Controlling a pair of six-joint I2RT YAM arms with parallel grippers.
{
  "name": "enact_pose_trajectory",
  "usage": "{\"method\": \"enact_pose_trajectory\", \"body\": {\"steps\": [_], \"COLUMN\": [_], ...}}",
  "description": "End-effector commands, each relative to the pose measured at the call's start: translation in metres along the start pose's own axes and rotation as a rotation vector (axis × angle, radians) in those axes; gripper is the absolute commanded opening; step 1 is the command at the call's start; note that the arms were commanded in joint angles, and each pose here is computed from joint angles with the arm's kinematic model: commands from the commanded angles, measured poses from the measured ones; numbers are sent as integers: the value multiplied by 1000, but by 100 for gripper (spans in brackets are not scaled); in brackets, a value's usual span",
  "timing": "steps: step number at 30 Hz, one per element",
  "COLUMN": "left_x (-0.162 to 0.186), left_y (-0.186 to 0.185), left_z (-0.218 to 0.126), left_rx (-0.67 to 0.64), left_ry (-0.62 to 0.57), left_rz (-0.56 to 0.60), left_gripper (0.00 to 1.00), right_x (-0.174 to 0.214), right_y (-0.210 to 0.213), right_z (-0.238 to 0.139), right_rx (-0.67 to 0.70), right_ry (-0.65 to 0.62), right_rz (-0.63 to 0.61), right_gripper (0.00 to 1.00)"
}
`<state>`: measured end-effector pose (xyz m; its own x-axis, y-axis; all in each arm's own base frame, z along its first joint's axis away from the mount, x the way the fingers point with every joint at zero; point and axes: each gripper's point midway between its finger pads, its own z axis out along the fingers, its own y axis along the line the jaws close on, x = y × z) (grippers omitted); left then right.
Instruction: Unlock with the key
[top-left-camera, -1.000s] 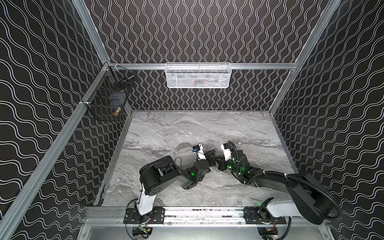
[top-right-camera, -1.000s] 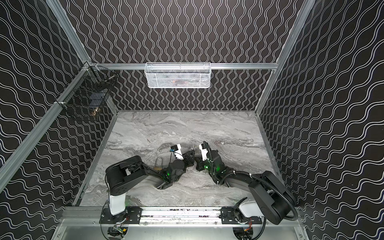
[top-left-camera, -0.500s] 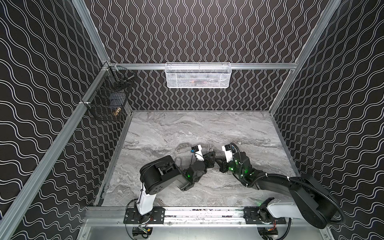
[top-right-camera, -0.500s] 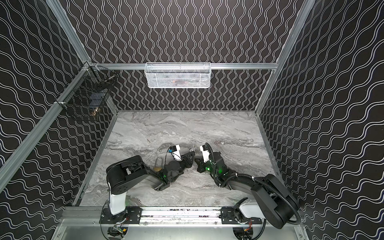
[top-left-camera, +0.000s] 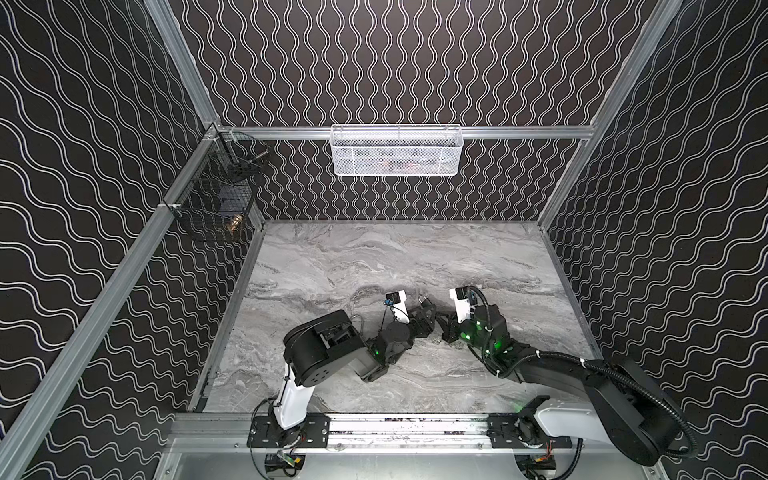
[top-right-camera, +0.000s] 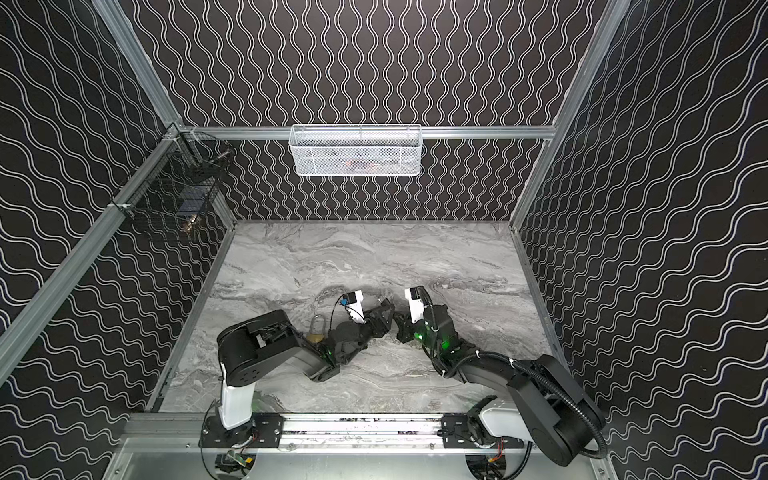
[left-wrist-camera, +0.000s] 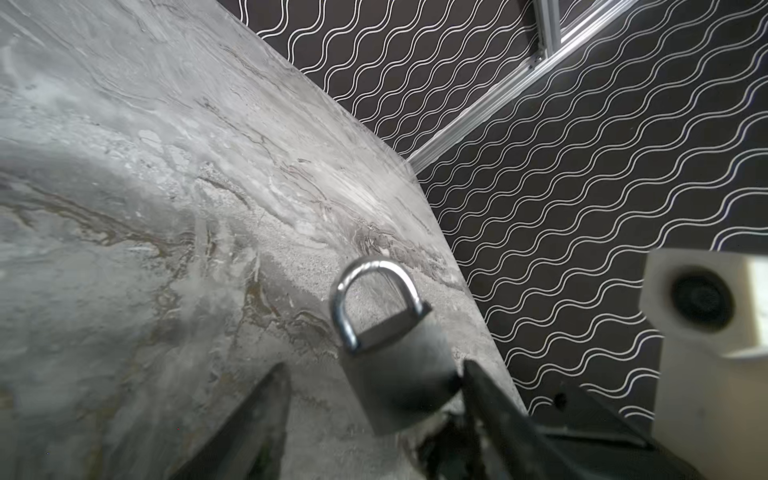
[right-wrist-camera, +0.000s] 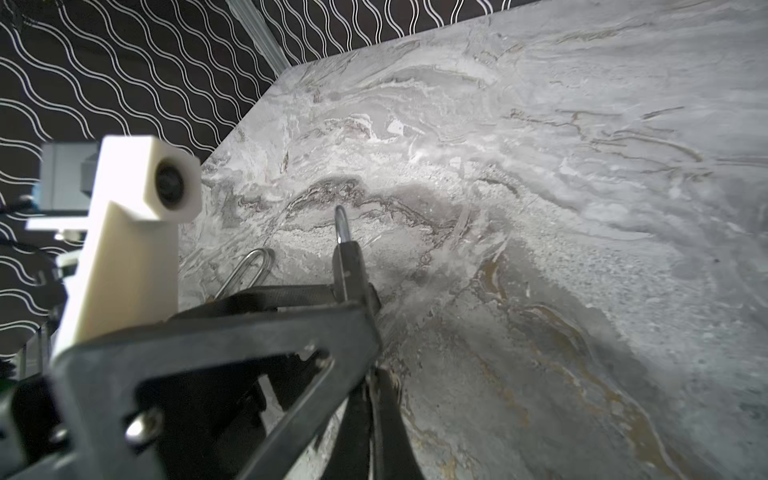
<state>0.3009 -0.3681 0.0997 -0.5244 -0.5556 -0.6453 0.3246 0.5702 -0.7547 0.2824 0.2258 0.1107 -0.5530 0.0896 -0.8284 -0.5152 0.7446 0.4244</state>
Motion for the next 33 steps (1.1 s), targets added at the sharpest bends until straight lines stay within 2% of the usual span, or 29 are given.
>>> {"method": "enact_pose_trajectory", "body": {"steps": [1,5,7,12,21,24,28,33], "left_x": [16,11,3,-27,-59,-68,-73,-81], "left_y": [-1,-6,-5,-12,-82,-87,-83,-90], "left_z": [-2,-4,-7,-22,-48,-50,-48,-45], "left_rx": [21,45,62,171,383,429,481,611], "left_ry": [85,72,51,-18,18,51,64,34], "left_rz": [63,69,57,56,402,456,471,445], "left_gripper": [81,89,98,99,99,85,77,61], "right_x": [-46,-46,-46,-47,-60,-64,-66,-66], "right_y": [22,19,19,15,20,31,40,47], "right_z": [-7,-7,-8,-10,-33,-47,-56,-64], "right_rx": [-97,-103,-111,-128,-242,-308,-352,-393], "right_ry": [-185,-182,-187,-193,-278,-329,-353,-378], "right_rz": [-24,-11,-2,29,58,45,24,10], "right_gripper": [0,0,0,0,0,0,0,0]}}
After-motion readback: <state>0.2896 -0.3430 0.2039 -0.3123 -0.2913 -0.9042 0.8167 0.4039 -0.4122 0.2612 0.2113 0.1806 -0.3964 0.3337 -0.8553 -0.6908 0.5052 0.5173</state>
